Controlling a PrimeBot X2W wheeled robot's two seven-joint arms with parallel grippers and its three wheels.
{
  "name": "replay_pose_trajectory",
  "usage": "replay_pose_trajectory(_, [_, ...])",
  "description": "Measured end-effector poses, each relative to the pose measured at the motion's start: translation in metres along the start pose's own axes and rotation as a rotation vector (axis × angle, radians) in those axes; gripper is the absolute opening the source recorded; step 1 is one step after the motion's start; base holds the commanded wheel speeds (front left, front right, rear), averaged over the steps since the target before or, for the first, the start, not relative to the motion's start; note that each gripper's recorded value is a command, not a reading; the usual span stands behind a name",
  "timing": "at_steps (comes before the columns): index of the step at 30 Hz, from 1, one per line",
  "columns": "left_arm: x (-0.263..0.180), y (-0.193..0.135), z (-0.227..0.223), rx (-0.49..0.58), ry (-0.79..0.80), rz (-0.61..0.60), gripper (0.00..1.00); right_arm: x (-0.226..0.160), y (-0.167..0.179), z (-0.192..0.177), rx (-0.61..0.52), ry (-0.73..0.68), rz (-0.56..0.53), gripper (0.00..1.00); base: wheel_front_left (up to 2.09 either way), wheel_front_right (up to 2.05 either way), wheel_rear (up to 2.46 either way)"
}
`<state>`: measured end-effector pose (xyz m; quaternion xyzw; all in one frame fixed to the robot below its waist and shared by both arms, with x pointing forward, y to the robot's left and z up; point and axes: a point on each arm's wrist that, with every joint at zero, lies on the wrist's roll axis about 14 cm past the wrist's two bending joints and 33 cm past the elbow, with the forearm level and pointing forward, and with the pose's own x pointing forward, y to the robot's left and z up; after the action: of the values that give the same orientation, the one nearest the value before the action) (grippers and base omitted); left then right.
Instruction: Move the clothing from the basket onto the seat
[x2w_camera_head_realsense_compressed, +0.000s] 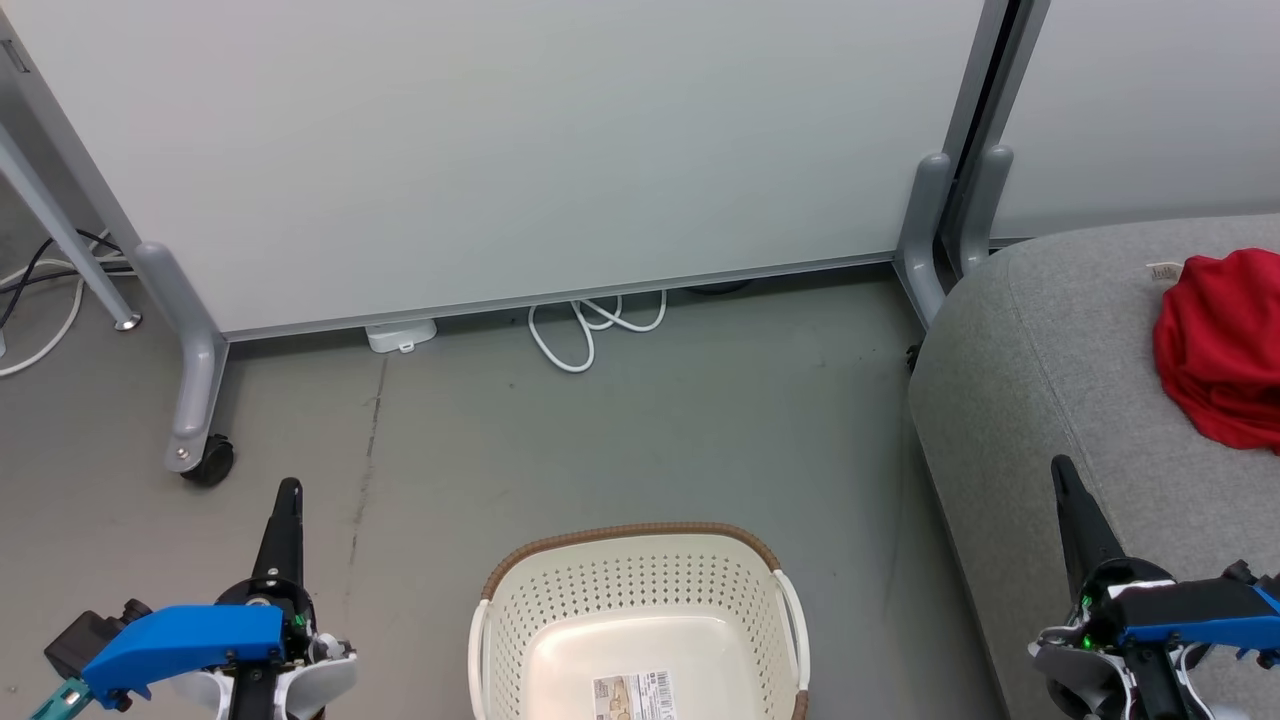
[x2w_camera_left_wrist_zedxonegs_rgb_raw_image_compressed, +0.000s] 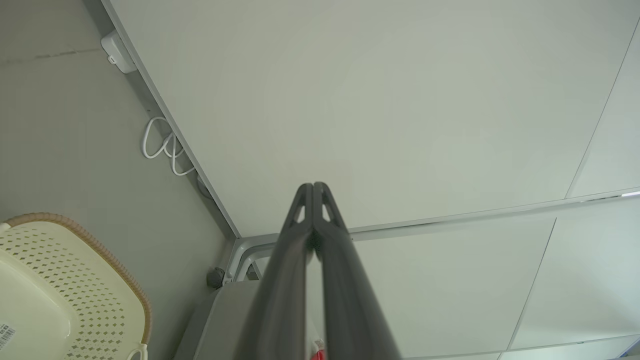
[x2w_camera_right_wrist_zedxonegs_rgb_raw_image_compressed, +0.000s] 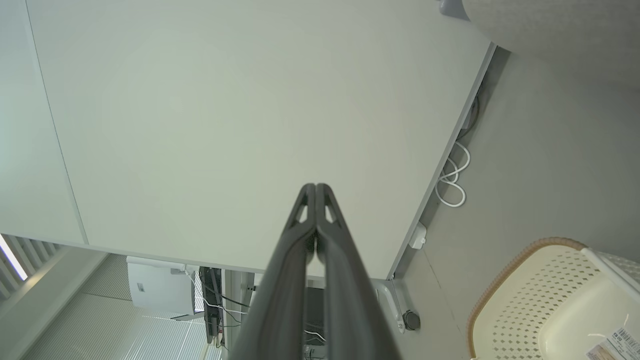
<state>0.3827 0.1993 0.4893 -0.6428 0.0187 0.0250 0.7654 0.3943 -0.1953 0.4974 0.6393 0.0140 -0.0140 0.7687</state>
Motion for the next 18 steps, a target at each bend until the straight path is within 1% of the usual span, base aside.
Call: replay_pose_trajectory(18, [0.0028,-0.0097,0.0024,-0.125,0.005,-0.033,0.00,-0.0031,0.0066,0.0035,0.133,0.002,0.028,0.00,0.00,0.00,0.00])
